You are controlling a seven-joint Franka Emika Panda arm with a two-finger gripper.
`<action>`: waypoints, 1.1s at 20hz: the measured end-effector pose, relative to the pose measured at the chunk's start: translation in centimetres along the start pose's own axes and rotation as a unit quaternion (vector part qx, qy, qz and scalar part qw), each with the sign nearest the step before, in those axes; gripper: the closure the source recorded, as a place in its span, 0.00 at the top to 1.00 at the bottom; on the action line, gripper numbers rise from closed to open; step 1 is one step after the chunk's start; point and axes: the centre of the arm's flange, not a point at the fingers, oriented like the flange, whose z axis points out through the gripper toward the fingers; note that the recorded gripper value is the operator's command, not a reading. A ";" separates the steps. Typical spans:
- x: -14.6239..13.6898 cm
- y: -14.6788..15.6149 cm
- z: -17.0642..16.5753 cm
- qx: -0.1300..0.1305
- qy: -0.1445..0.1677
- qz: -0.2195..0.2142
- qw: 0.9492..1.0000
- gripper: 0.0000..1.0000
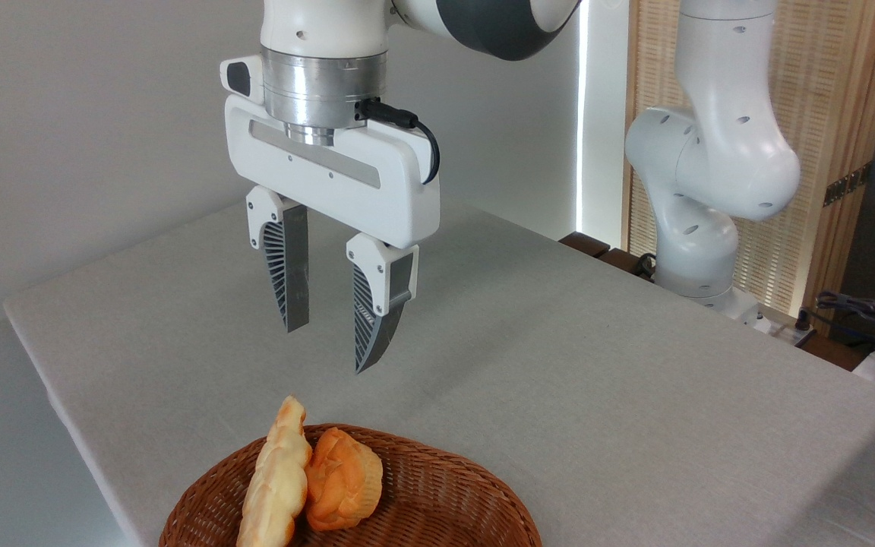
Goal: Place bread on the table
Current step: 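Lower the open gripper toward the elongated bread roll in the basket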
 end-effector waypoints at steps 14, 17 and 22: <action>1.5 -1.3 2.4 0.028 0.026 -0.008 0.999 1.00; 1.9 -1.9 3.5 0.034 0.032 -0.011 0.999 1.00; 2.5 -2.7 6.0 0.043 0.032 -0.014 0.998 1.00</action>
